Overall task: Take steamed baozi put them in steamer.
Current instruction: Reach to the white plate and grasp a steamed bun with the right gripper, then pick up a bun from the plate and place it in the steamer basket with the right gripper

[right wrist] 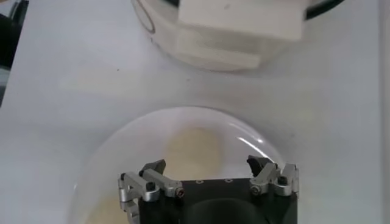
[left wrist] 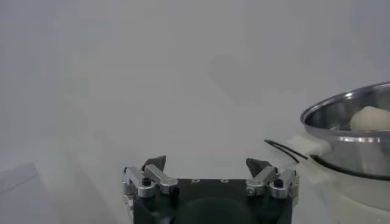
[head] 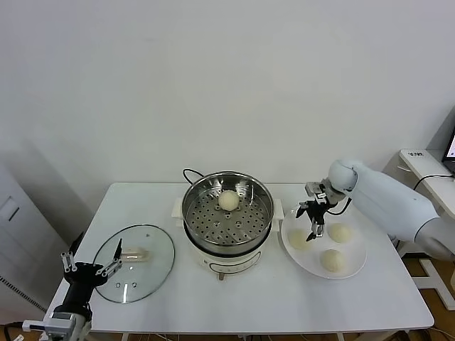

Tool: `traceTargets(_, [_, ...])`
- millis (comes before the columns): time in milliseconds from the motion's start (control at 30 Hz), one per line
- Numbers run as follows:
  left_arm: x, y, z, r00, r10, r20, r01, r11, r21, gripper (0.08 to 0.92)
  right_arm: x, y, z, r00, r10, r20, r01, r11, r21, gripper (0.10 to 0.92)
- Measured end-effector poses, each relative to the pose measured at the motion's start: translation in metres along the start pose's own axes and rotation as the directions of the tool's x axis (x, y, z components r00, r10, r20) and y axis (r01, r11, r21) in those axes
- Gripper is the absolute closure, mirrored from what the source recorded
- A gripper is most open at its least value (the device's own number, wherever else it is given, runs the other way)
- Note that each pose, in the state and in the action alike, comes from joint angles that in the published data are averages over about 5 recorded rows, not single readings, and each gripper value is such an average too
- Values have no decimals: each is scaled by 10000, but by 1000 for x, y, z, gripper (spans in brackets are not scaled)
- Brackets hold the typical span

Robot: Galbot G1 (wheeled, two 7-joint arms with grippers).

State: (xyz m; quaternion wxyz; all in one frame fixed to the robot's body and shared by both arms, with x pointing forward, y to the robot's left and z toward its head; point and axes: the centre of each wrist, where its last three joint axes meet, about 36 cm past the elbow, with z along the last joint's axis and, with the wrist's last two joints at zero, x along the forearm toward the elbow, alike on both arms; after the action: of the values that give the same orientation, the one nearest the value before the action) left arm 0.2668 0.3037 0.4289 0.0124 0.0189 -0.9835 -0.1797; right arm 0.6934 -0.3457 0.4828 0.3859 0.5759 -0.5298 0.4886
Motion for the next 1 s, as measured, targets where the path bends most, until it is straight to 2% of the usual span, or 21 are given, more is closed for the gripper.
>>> traceTargets(300, [0, 1, 1, 10000, 27, -32, -27, 10000, -57, 177, -21, 6, 3, 9999, 3, -129, -4, 10000, -15, 270])
traceTargets(633, [0, 2, 2, 10000, 79, -52, -79, 9999, -119, 177, -23, 5, 4, 9999, 156, -59, -156, 9999, -42, 516])
traceTargets(833, [0, 3, 0, 10000, 56, -15, -56, 9999, -125, 177, -7, 1, 4, 9997, 254, -28, -254, 9997, -4, 667])
traceTargets(1000, [-1, 3, -2, 10000, 30, 43, -30, 9999, -116, 177, 34, -13, -4, 9986, 510, 146, -511, 9987, 77, 690])
